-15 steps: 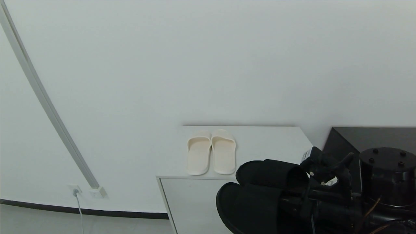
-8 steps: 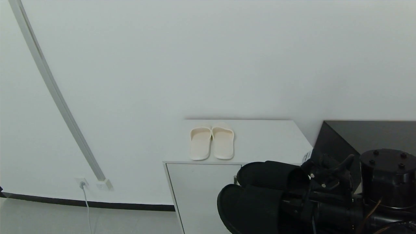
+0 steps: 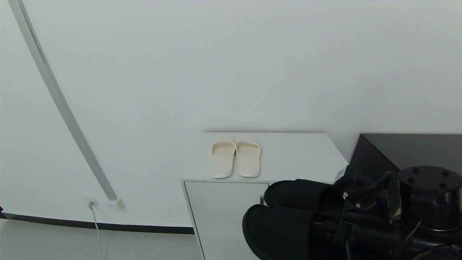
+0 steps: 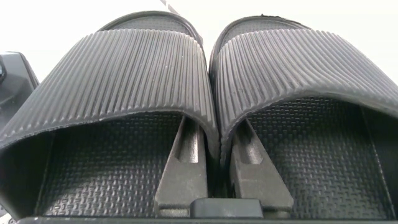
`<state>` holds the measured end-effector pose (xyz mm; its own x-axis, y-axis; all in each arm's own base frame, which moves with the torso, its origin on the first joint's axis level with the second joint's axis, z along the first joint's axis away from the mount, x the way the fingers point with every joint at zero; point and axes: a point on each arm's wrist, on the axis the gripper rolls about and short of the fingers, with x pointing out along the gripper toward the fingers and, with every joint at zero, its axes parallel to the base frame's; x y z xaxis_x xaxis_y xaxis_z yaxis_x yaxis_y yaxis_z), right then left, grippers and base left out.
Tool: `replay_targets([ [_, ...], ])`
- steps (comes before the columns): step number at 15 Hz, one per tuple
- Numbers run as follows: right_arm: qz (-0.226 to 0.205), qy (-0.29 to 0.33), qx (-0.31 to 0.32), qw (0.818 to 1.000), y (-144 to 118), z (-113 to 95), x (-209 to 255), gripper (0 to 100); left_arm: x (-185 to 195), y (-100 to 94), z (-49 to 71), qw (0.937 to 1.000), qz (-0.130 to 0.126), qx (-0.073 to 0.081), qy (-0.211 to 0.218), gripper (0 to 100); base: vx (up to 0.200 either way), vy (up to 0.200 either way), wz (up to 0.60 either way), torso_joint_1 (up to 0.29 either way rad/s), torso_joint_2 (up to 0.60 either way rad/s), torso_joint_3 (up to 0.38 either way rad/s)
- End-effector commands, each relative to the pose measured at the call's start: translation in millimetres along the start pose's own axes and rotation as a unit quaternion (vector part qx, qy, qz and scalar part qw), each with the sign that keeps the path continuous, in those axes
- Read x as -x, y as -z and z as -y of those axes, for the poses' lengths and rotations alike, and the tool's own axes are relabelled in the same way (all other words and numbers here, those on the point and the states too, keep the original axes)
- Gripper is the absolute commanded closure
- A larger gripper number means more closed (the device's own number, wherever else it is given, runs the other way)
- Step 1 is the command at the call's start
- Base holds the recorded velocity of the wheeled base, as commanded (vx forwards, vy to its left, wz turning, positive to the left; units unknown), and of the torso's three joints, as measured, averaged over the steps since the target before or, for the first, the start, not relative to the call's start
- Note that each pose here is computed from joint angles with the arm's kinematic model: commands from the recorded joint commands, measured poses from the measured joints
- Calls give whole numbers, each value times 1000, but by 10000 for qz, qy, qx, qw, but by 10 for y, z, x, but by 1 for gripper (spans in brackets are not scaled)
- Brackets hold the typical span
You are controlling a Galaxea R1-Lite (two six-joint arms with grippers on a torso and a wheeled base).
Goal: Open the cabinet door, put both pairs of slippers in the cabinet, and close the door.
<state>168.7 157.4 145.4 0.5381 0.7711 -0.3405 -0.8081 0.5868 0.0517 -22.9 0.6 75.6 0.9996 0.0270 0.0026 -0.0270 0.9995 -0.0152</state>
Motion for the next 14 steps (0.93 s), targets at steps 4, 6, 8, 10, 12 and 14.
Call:
replay_targets([
  [4,-68,-33,2,10000,32,-14,-10,100,-1,-1,-1,10000,-5,-68,-34,100,0,0,0,-23,41,30],
  [6,-84,-32,4,10000,43,-22,-5,100,-1,-1,-1,10000,-5,-60,-26,100,0,0,0,-137,334,183],
  [8,-71,-60,28,10000,45,-43,12,100,-1,-1,0,10000,-5,-60,-11,100,0,0,0,-156,359,200],
  [10,-63,-68,45,9999,43,-44,15,100,-1,1,1,10000,-13,-30,12,100,0,0,0,-166,371,208],
  [12,-79,-68,60,9999,48,-46,8,100,-1,1,1,10000,-13,-30,20,0,0,0,0,-163,378,217],
  [14,-71,-68,61,9999,45,-46,11,100,-1,1,1,10000,-13,-30,12,0,0,0,0,-176,417,232],
])
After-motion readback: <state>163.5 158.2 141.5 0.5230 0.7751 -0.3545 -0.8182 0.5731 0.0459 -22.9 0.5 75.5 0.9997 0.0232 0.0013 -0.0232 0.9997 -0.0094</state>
